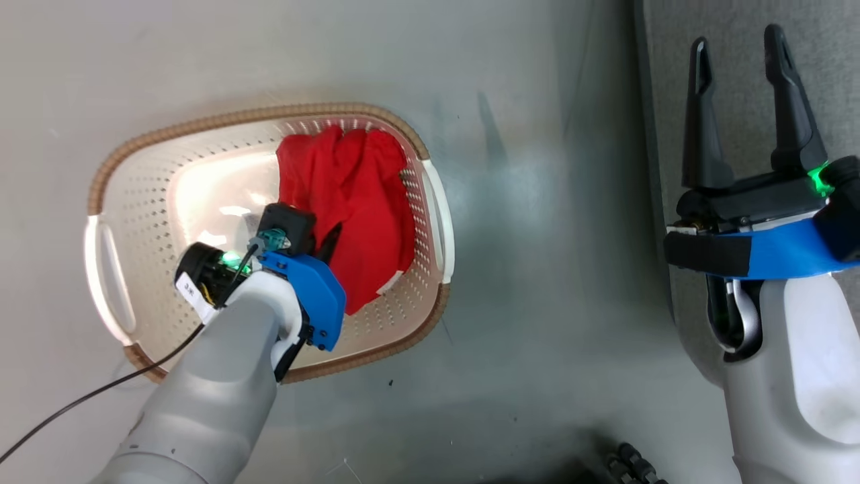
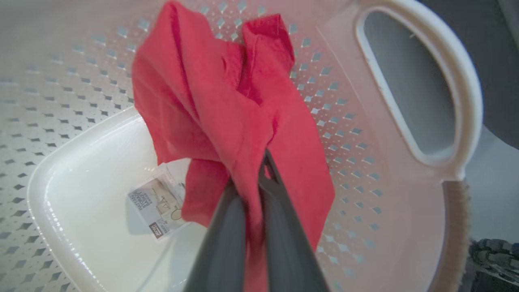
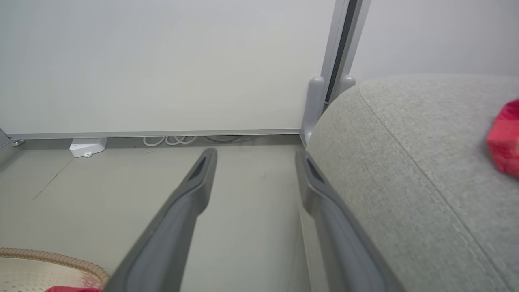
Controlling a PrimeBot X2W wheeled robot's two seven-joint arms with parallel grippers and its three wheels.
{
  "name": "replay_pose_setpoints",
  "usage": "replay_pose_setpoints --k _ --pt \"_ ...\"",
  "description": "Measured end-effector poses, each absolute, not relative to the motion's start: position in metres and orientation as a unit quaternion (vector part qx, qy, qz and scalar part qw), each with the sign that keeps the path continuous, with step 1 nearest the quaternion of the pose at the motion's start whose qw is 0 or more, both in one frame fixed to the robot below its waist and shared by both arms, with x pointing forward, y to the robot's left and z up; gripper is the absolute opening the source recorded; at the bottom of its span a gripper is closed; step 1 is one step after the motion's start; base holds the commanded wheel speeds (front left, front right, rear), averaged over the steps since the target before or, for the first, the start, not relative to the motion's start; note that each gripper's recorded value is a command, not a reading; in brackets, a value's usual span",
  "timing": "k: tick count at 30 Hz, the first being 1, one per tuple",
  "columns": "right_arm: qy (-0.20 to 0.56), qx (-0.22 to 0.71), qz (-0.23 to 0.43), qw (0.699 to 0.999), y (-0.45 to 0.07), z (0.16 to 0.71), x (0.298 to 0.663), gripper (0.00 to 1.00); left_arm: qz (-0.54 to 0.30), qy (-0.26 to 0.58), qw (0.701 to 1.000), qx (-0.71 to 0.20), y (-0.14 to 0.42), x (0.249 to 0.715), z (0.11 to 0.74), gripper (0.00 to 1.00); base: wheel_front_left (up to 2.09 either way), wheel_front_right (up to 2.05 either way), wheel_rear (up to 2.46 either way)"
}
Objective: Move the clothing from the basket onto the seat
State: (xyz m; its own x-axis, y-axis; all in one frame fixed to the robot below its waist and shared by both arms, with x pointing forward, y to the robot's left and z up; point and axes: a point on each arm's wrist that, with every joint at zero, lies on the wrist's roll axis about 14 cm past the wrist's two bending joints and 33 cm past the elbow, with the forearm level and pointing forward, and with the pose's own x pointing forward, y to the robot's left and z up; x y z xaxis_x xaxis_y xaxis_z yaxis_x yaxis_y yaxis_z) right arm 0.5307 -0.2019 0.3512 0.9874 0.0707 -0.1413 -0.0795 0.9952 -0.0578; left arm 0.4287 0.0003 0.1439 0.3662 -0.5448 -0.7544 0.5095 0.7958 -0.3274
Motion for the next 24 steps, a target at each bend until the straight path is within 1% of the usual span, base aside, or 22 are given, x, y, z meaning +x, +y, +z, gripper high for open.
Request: replay_pose_setpoints --k 4,16,20,24 --pt "0.061 -0.027 0.038 0.997 -0.2 0.363 0.528 1.0 -0.317 0.443 0.838 -0.028 -0.002 0.433 0.162 0.0 0.0 0.0 0.0" --pt "0.029 -0.012 0.046 0.998 -0.19 0.412 0.512 1.0 -0.31 0.34 0.886 -0.05 -0.003 0.463 0.25 0.0 0.0 0.0 0.0" --pt "0.018 -0.008 0.048 0.999 -0.187 0.428 0.504 1.0 -0.304 0.291 0.905 -0.059 -0.001 0.48 0.288 0.0 0.0 0.0 0.0" --pt "0.009 -0.005 0.051 0.999 -0.184 0.443 0.494 1.0 -0.302 0.247 0.918 -0.066 0.0 0.488 0.324 0.0 0.0 0.0 0.0"
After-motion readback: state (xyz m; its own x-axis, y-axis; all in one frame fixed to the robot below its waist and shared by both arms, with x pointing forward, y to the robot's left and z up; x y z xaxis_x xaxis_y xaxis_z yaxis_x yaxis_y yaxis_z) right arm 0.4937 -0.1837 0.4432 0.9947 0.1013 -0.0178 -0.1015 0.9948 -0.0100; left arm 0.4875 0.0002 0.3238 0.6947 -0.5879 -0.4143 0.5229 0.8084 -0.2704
